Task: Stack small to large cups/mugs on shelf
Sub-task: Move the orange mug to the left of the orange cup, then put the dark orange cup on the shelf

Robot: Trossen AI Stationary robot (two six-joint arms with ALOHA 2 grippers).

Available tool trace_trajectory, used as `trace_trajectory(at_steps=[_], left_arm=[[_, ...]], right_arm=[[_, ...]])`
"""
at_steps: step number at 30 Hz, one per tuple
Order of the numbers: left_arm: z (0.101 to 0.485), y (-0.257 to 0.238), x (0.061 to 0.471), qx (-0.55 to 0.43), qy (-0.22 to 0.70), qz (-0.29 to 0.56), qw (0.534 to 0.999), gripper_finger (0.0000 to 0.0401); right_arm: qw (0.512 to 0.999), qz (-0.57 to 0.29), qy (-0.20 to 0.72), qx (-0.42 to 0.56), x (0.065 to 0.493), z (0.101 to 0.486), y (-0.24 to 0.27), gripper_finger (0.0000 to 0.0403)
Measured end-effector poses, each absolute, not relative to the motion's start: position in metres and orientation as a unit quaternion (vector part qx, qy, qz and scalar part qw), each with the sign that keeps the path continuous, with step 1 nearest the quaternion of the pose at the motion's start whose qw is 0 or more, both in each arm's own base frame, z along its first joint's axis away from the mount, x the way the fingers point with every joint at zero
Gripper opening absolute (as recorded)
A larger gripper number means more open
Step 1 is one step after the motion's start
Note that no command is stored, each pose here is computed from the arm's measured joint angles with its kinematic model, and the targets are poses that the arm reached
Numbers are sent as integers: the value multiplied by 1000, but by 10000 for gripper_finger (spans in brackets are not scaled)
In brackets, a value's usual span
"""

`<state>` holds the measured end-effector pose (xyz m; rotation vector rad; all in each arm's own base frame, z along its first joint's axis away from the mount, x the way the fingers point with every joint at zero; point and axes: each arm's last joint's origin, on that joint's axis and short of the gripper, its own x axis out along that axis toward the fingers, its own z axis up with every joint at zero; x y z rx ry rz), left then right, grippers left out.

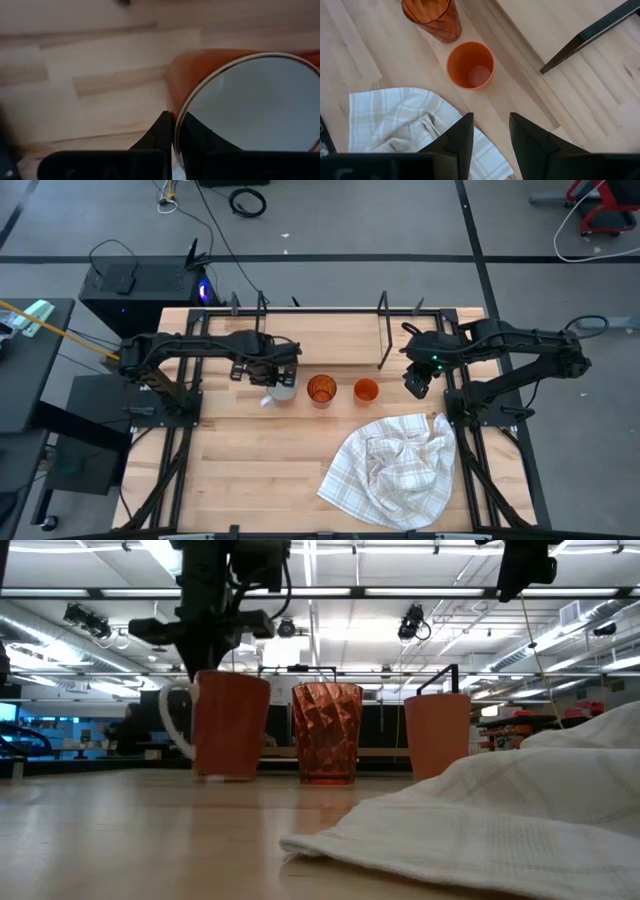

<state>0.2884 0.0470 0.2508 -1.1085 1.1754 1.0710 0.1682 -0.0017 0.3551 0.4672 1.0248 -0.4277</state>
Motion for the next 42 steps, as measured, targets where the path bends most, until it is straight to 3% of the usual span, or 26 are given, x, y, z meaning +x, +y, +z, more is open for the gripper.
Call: trace_trajectory(at_steps=[25, 33, 42], left_arm=[[243, 46, 289, -459, 500, 451, 579, 21], [244, 46, 289, -459, 498, 451, 581, 100], [246, 45, 288, -462, 500, 444, 583, 113]], right_arm=[[825, -199, 482, 217, 168, 355, -2, 132], [825, -200, 482, 217, 168, 355, -2, 132], [825, -200, 482, 217, 168, 355, -2, 132]])
